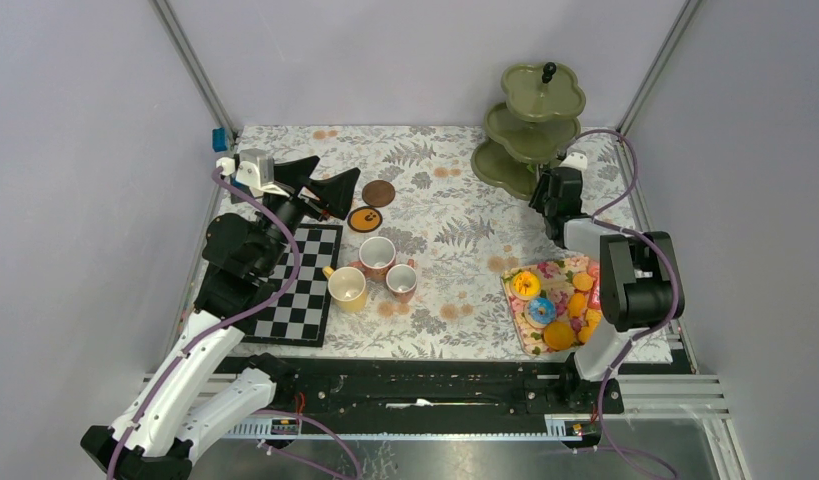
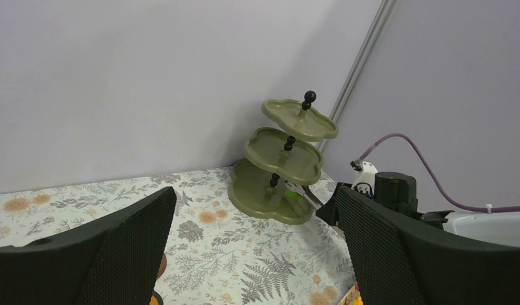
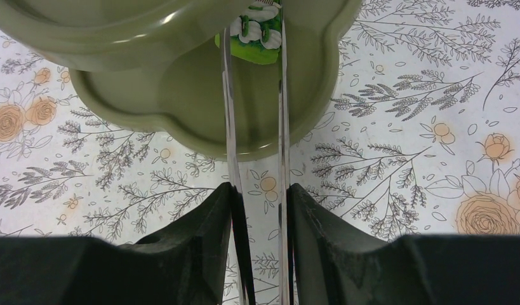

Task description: Serve the afternoon tea

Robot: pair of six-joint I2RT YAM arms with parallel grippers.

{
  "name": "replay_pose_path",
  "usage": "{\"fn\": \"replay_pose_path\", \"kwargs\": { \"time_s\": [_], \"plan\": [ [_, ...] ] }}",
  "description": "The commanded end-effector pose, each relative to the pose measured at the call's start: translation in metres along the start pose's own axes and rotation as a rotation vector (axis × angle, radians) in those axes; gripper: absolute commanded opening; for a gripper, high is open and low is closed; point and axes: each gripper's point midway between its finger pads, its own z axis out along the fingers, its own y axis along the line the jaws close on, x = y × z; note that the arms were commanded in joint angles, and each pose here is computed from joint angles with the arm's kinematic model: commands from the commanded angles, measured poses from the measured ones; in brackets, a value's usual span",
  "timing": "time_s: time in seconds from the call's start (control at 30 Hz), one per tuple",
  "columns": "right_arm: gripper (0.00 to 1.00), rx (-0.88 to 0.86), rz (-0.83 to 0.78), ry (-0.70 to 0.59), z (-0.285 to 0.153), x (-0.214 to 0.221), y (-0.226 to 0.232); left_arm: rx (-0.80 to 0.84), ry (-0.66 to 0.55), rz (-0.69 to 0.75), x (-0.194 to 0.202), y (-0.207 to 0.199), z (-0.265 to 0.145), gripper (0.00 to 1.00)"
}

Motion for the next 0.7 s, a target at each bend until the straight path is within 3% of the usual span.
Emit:
{"fn": "replay_pose_path", "kwargs": {
  "time_s": [0.0,0.47,0.67],
  "plan": [
    [0.42,-0.023,0.0,-0.087,0.01,-0.033,0.006,0.023,-0.054,-0.006,-0.017,-0.007,0.003,0.99],
    [0.43,0.046,-0.021,-0.064,0.033,-0.027,-0.014,0.023,-0.044,-0.01,-0.013,-0.007,0.005,0.99],
    [0.57,0.03,-0.024,-0.049,0.035,-0.029,-0.01,0.022,-0.041,-0.011,-0.012,-0.006,0.006,0.99]
  ]
}}
